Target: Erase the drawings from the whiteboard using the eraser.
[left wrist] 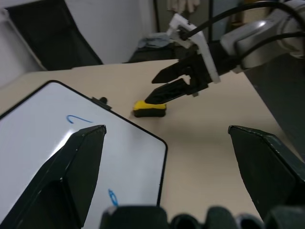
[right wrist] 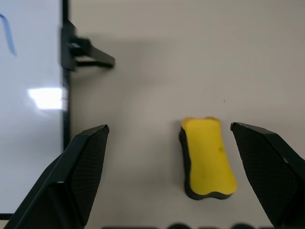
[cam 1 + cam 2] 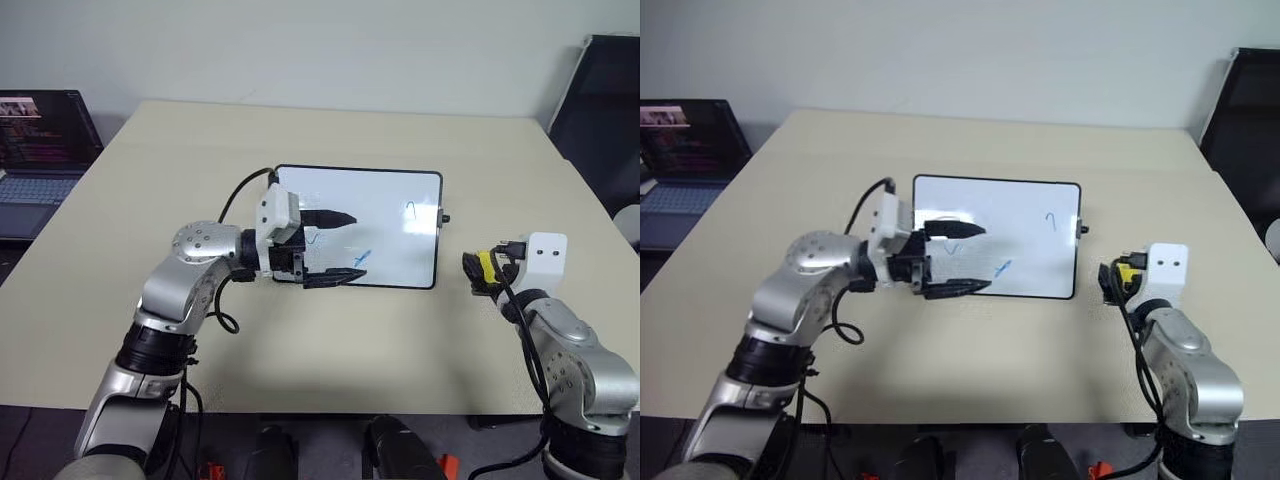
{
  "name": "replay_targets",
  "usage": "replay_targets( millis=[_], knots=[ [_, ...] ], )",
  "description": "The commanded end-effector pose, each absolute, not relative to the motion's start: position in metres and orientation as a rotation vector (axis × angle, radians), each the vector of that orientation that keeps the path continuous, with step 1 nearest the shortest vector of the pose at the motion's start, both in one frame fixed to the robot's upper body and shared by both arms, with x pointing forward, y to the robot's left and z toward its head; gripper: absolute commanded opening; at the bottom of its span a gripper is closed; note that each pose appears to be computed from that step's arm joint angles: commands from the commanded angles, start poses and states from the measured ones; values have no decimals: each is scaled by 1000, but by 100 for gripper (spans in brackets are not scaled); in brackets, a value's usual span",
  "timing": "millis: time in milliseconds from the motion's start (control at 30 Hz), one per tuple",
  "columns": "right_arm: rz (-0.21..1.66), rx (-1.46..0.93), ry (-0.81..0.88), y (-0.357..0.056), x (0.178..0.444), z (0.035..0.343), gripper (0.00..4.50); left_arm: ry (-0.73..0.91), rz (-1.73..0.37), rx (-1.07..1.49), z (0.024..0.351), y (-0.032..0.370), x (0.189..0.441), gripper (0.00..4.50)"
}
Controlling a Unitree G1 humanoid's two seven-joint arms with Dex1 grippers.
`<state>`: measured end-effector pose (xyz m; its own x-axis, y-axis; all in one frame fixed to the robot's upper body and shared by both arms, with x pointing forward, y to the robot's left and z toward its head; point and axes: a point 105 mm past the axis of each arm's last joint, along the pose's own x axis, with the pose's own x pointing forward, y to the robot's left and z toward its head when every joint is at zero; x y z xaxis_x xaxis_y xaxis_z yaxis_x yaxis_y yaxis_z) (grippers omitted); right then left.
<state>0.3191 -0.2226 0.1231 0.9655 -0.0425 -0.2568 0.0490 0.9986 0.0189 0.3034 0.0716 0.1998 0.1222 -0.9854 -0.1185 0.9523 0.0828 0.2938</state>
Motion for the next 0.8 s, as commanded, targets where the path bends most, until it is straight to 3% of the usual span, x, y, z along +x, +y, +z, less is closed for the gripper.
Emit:
replay_targets(
  millis=[33, 800],
  knots=[
    [-62, -15, 237, -236, 333, 132, 448, -177, -1502, 371, 215, 60, 302, 450],
    [-73, -13, 272, -255, 357, 113, 448, -190, -1503, 368, 221, 55, 299, 450]
  ],
)
